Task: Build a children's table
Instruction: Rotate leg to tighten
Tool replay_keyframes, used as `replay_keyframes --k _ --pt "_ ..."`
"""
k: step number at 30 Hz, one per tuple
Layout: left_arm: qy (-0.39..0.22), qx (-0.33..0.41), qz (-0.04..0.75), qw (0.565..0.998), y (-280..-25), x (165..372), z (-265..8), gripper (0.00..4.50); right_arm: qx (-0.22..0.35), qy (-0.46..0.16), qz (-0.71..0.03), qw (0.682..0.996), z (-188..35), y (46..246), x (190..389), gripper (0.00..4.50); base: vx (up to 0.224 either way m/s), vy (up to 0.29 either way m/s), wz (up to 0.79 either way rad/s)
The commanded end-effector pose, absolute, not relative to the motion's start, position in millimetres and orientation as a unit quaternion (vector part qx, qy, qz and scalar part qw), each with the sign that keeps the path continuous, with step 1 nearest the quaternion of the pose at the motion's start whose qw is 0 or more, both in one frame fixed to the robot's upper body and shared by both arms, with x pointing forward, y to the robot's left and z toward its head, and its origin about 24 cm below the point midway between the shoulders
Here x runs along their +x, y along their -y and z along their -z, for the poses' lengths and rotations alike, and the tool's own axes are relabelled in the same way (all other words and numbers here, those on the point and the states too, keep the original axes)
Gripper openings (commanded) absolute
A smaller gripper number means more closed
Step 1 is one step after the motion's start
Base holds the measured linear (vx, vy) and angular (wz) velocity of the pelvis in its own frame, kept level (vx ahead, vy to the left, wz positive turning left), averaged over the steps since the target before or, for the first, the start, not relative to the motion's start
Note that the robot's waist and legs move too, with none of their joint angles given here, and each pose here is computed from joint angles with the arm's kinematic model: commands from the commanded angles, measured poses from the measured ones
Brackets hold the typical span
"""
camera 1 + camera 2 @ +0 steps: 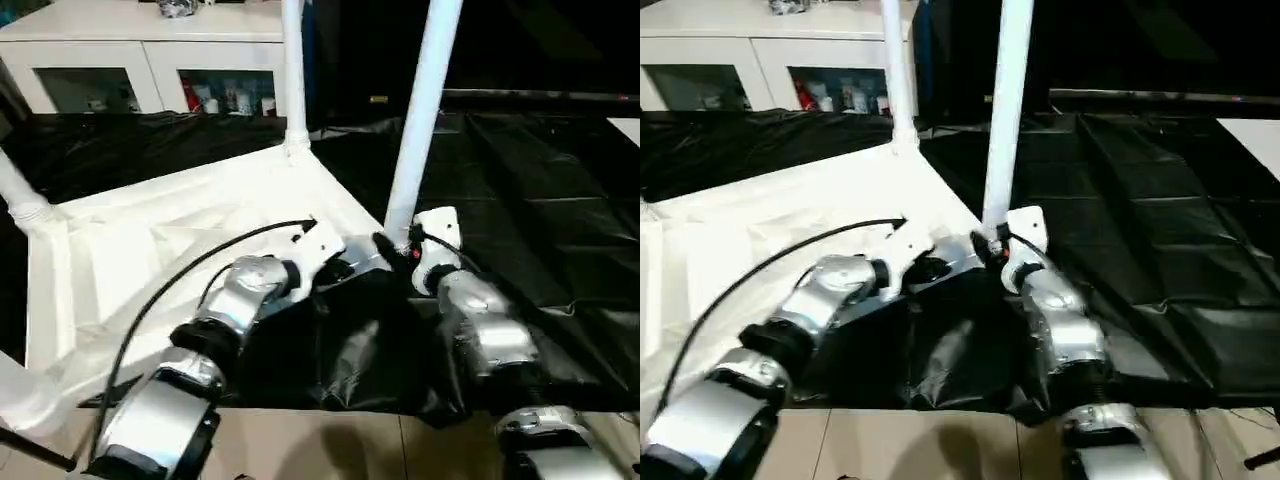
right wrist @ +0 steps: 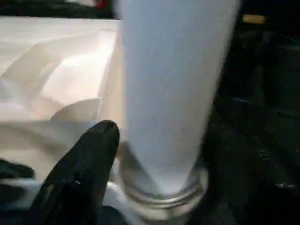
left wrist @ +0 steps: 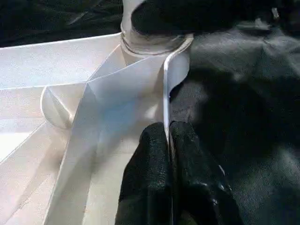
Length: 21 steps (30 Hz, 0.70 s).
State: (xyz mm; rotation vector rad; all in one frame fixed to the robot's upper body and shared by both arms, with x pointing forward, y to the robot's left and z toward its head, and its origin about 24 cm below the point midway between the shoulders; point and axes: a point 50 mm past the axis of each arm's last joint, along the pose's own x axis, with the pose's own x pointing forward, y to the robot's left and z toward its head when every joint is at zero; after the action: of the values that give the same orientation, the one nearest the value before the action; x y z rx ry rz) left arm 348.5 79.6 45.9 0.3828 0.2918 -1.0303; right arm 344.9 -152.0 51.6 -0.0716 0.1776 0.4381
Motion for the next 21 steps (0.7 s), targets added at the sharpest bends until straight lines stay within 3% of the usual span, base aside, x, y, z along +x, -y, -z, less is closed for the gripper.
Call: replay_keyframes --k 1,4,9,14,15,21 --pt "-0.106 0.158 0.510 0.839 -83.1 346.7 -53.0 0.00 -0.040 -0.085 -0.260 0.961 -59.0 159.3 342.8 3.49 0.000 0.000 0.00" --pt "-0.102 0.144 0.545 0.820 -91.1 341.3 -54.9 0.00 -0.040 -0.096 -0.335 0.937 -68.8 175.0 339.4 3.49 0.000 0.000 0.00" --pt "-0.104 0.133 0.585 0.794 -97.5 333.4 -55.7 0.00 -0.068 -0.116 -0.426 0.895 -70.7 179.5 331.5 3.49 0.000 0.000 0.00" --pt "-0.114 0.132 0.599 0.781 -103.8 329.6 -55.2 0.00 -0.069 -0.129 -0.459 0.876 -71.6 178.8 332.3 3.49 0.000 0.000 0.00" --pt "-0.116 0.131 0.601 0.780 -104.6 329.0 -55.0 0.00 -0.071 -0.129 -0.461 0.875 -71.7 178.4 332.7 3.22 0.000 0.000 0.00" --pt "-0.125 0.128 0.611 0.771 -108.5 324.4 -53.8 0.00 -0.075 -0.132 -0.479 0.865 -71.7 175.3 334.1 2.72 0.000 0.000 0.00"
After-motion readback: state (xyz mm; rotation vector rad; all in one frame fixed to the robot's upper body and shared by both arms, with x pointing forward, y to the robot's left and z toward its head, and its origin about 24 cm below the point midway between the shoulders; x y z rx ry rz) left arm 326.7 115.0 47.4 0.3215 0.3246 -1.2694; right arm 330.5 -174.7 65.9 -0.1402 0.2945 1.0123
